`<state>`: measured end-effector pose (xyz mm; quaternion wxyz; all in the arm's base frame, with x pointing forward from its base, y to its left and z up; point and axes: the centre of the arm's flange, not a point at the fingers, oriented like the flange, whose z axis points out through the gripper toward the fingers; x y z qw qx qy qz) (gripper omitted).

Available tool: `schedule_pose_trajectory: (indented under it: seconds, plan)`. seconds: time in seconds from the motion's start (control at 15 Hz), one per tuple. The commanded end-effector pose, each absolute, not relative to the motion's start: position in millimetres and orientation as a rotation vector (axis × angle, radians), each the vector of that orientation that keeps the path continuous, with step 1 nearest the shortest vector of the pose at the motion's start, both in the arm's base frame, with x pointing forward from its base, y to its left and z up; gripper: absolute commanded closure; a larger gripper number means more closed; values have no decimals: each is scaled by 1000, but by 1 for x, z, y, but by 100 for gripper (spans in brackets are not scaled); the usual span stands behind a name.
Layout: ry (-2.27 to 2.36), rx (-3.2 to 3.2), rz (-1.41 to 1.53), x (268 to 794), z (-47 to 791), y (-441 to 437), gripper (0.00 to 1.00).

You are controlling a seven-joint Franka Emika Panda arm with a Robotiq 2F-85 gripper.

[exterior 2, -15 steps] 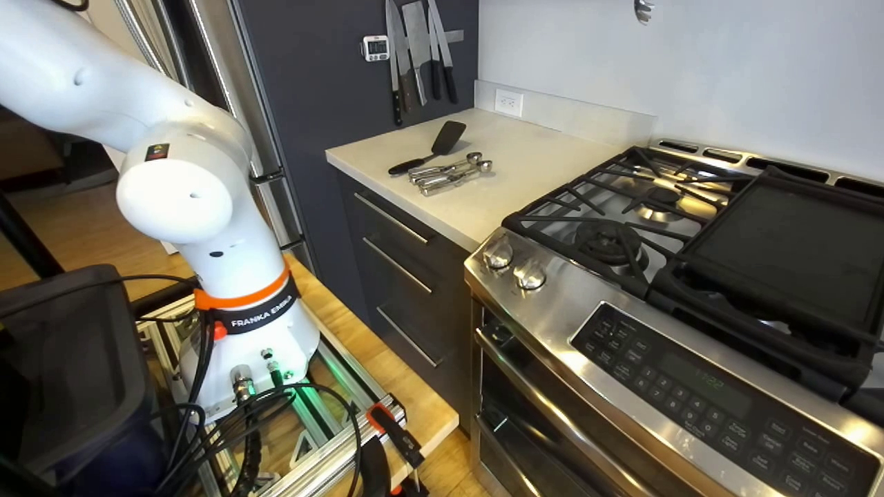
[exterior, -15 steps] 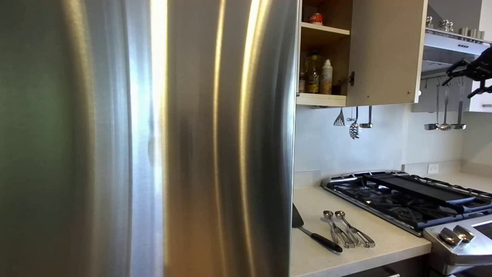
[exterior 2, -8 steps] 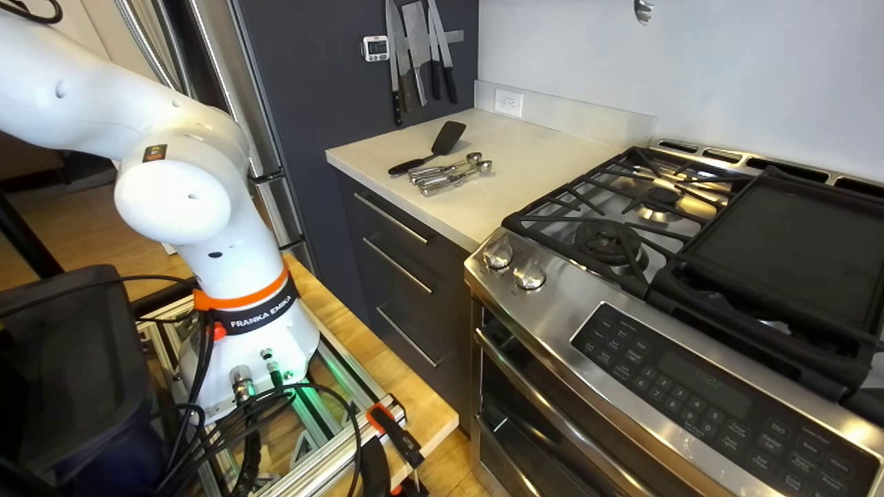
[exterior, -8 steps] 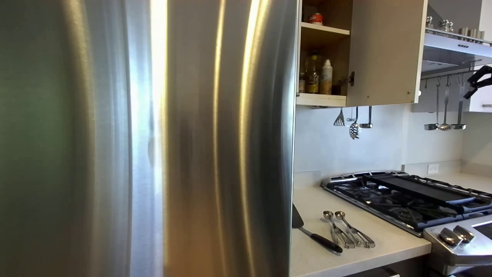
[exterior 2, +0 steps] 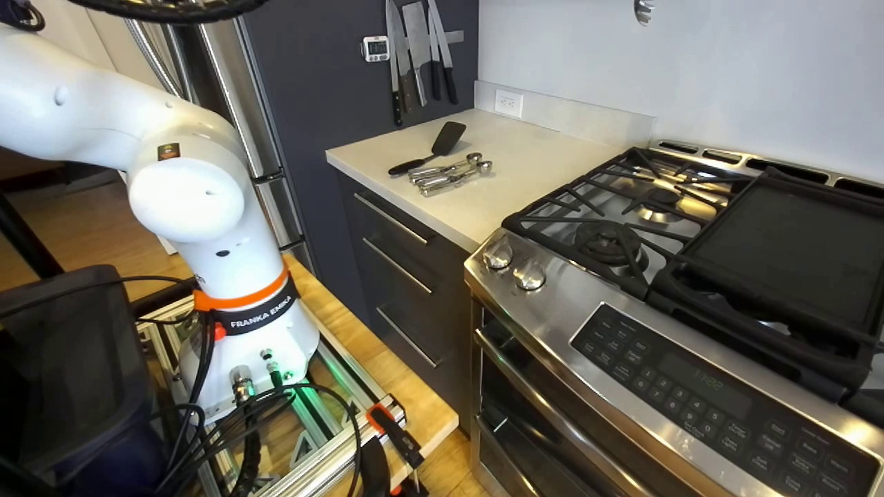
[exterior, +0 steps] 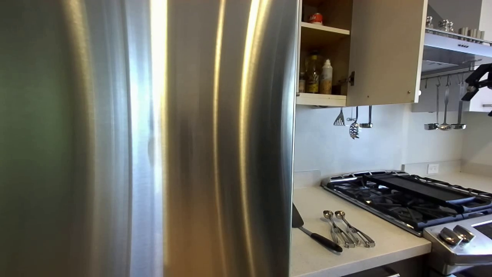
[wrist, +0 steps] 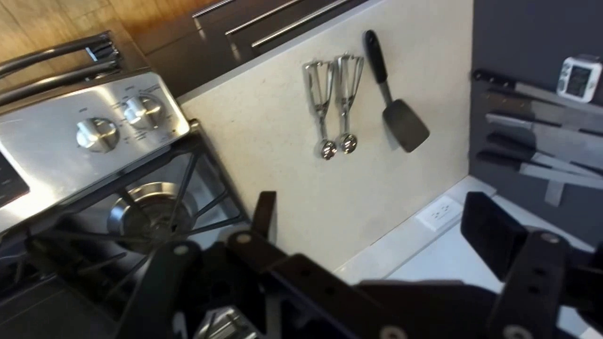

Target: Open the top right cupboard door

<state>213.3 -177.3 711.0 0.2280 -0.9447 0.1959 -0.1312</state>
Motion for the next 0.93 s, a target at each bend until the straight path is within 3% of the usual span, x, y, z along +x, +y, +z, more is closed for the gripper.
schedule_pose_trajectory:
  seconds: [0.0, 0.87]
  plan:
    - [329, -2546, -258, 221, 707, -144, 0]
    - [152, -2643, -338, 219, 725, -69, 0]
